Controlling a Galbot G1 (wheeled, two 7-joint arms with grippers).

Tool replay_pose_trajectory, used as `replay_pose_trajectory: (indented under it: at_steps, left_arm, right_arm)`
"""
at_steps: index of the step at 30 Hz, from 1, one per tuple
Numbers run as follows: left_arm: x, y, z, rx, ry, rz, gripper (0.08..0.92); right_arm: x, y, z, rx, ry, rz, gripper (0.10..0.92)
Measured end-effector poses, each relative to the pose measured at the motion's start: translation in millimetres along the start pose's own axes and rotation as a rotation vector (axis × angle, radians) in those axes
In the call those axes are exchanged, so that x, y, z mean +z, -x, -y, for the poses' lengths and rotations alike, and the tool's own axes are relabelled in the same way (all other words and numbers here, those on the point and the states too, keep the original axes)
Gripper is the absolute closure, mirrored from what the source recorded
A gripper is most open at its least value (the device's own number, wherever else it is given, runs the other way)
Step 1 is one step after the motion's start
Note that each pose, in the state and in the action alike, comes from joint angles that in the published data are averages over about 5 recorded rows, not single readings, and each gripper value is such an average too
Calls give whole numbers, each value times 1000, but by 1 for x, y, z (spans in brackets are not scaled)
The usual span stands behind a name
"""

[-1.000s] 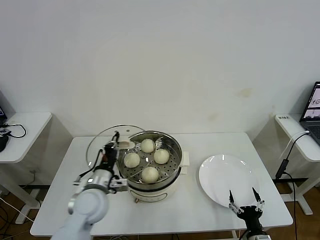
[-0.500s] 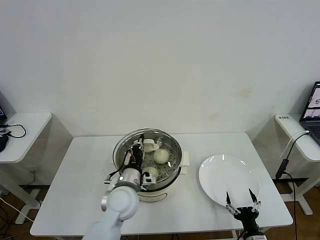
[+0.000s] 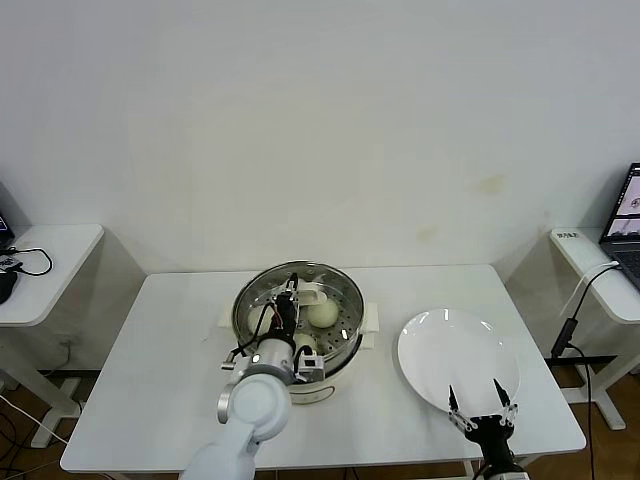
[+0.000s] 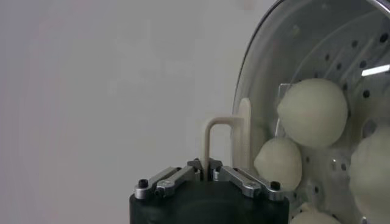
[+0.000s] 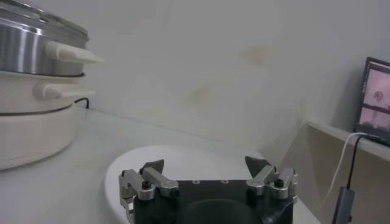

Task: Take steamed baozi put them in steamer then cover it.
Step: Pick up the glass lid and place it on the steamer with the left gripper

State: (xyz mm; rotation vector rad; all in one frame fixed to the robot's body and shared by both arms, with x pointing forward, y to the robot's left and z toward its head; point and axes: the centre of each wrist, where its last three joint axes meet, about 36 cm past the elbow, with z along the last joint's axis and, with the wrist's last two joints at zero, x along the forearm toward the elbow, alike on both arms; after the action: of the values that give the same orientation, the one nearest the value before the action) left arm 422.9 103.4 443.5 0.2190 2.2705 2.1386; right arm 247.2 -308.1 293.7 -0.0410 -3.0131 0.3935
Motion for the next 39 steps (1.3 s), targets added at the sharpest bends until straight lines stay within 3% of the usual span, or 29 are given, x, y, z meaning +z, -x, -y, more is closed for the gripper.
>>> replay_pose_trajectory:
  at_steps: [32,35,39]
  left_arm:
    - [-1,2,9,-15,38,-6,859]
    - [0,0,10,-19,44,-4,832]
    - [1,-3,9,-26,48,-2,724]
  right_arm:
    - [1,-1,-2,-14,-3,-3,199]
    - [1,-1,-2,-16,-4,-3,199]
    - [0,-1,-2,-18,-5,-1,200]
